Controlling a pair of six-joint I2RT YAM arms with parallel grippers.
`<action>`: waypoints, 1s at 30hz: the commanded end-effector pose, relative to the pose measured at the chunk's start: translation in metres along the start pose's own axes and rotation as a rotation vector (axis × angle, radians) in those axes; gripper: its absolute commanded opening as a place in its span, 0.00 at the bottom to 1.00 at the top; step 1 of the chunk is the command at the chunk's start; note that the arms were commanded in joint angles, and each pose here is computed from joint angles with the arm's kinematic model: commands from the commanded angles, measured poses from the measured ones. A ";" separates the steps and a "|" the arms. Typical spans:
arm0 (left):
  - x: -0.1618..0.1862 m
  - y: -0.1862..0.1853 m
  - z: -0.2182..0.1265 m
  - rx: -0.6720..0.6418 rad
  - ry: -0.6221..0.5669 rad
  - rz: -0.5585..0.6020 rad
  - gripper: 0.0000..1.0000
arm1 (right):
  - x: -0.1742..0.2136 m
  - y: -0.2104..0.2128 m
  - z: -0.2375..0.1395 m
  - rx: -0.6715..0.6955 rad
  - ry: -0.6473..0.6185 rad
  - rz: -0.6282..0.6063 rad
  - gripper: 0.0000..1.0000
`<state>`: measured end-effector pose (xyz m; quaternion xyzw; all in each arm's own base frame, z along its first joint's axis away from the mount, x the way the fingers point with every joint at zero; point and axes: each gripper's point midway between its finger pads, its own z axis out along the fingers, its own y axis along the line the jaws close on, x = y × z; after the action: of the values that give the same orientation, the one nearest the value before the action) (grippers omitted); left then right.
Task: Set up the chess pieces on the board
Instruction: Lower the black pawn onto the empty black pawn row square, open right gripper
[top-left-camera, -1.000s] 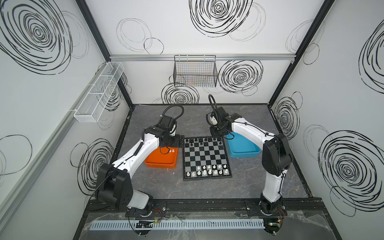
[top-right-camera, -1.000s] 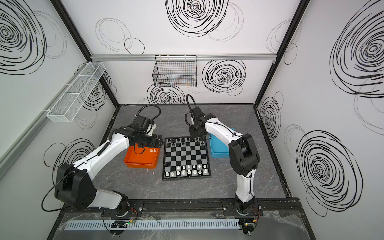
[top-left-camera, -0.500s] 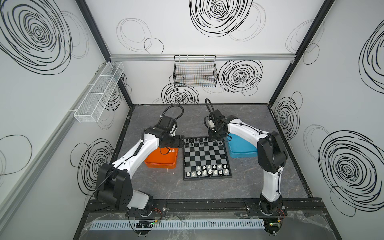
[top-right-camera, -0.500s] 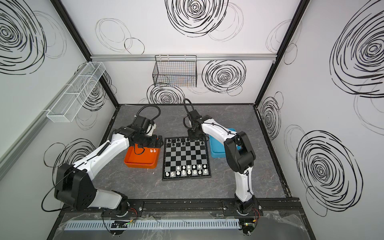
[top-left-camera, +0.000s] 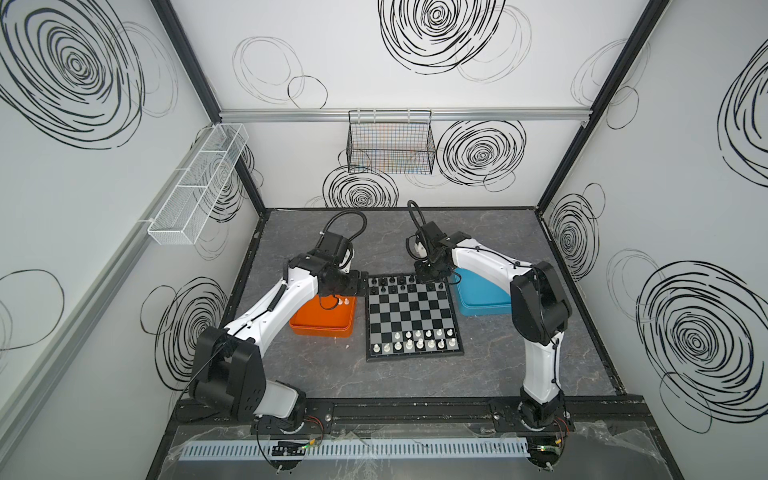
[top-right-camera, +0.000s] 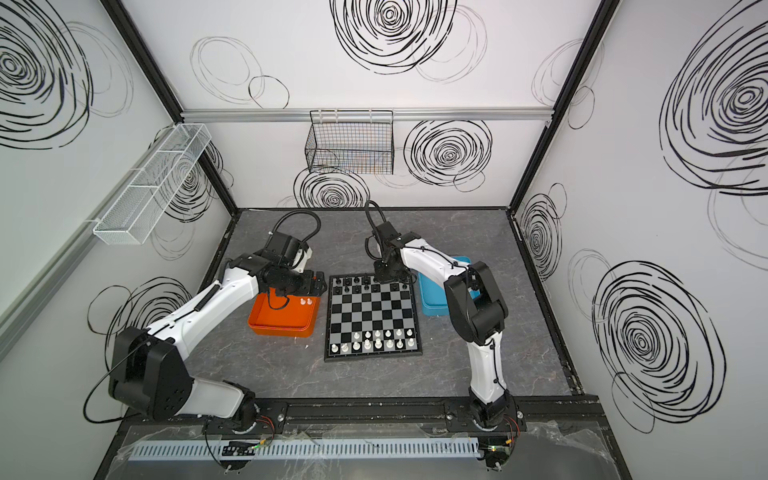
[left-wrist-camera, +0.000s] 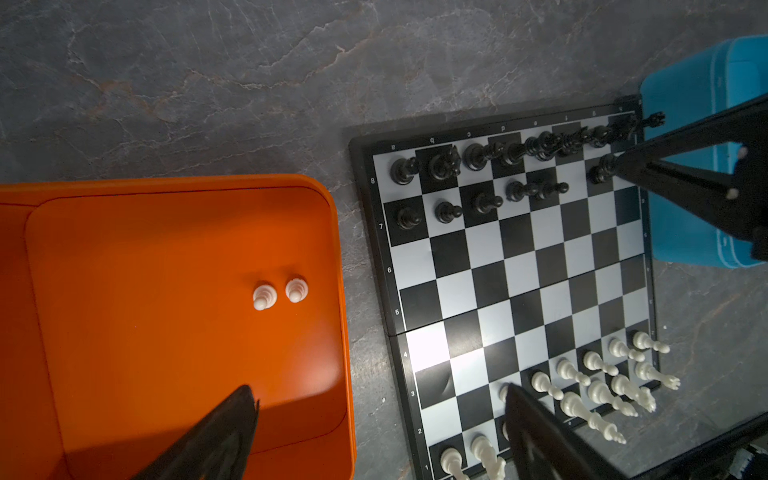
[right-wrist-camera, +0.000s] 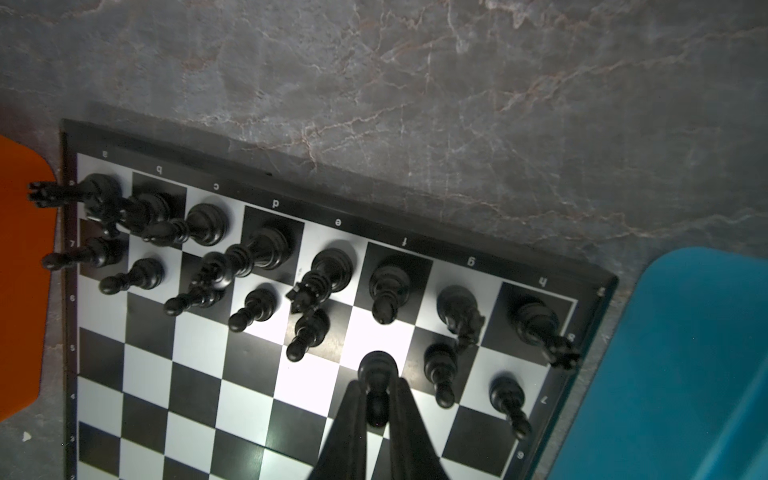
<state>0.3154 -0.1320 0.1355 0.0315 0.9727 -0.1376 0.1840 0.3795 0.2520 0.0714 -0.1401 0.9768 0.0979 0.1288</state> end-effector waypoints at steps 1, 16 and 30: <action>-0.003 0.002 -0.002 0.009 -0.020 -0.004 0.96 | 0.010 -0.001 0.007 0.014 0.043 -0.001 0.14; -0.002 0.004 -0.001 0.010 -0.018 -0.009 0.96 | 0.016 0.000 0.016 0.014 0.065 -0.004 0.15; -0.002 0.004 -0.001 0.014 -0.020 -0.008 0.96 | 0.018 0.001 0.019 0.013 0.075 -0.008 0.17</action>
<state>0.3145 -0.1285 0.1320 0.0263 0.9737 -0.1376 0.1799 0.3748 0.2547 0.0573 -0.1439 0.9786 0.0958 0.1114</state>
